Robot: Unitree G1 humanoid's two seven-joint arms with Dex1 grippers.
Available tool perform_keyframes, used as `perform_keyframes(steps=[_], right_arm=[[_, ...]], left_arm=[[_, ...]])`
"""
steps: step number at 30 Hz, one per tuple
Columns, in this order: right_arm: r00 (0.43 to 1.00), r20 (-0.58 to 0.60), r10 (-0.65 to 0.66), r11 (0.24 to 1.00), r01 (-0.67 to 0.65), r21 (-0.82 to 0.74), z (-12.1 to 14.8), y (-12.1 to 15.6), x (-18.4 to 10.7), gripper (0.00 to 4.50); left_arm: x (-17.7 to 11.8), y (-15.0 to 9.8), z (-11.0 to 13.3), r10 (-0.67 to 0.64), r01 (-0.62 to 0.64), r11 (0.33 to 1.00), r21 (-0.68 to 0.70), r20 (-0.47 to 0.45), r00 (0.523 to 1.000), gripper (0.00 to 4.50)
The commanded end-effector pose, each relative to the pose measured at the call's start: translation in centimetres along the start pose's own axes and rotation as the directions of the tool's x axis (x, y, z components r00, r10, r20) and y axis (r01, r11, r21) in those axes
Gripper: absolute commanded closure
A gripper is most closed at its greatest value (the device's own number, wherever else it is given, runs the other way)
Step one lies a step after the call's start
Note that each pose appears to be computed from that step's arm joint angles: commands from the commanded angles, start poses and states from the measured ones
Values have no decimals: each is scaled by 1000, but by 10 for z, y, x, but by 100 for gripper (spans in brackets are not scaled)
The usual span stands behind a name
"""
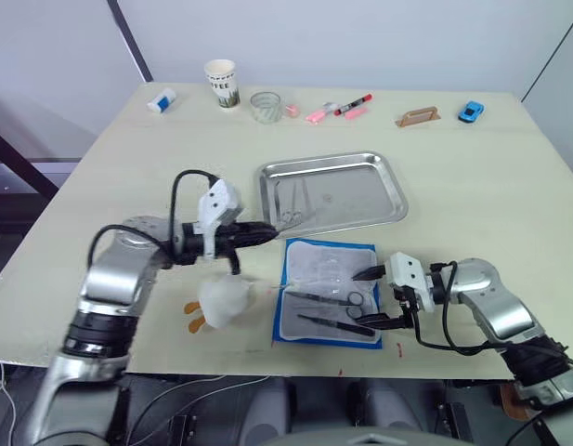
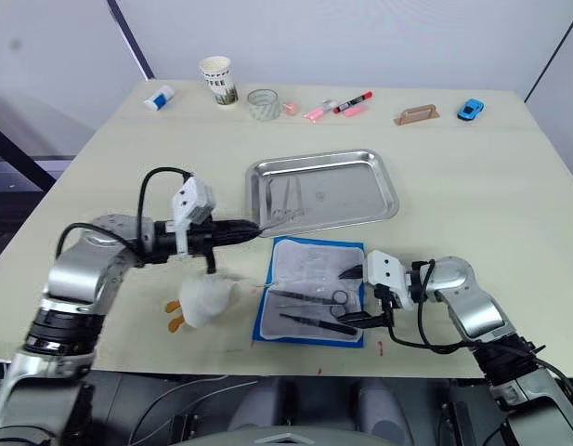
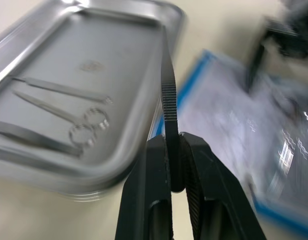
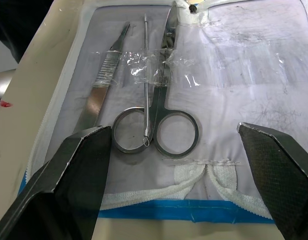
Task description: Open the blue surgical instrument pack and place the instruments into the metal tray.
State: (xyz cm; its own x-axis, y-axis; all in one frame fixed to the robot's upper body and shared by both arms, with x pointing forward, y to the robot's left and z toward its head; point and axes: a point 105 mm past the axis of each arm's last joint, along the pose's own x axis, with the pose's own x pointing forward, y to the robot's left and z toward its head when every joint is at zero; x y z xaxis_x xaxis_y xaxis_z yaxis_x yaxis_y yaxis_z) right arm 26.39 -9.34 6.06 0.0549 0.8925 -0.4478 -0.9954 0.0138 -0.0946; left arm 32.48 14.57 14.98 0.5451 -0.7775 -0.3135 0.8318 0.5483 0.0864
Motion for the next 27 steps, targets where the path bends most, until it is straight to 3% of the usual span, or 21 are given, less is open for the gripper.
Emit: perform_keyframes(steps=[1,4,12,16,21,27], right_arm=[[996,-81,36,993,-27,112,-29,11,3,10],[995,-86,41,993,-31,114,-30,11,2,10],[995,-90,44,993,-34,109,-28,9,1,10],[995,-92,44,994,-34,107,-27,8,0,10],[995,-91,47,993,-36,115,-27,10,0,10],[994,-93,63,991,-51,125,-28,16,0,10]], left_arm=[[10,13,21,216,-216,976,1,41,976,446],[30,16,29,343,-341,939,-47,43,938,446],[79,14,60,520,-507,846,-163,51,852,446],[97,19,65,638,-622,748,-233,-4,770,446],[118,13,70,667,-650,710,-272,-37,744,446],[140,9,54,697,-693,658,-293,-110,708,446]])
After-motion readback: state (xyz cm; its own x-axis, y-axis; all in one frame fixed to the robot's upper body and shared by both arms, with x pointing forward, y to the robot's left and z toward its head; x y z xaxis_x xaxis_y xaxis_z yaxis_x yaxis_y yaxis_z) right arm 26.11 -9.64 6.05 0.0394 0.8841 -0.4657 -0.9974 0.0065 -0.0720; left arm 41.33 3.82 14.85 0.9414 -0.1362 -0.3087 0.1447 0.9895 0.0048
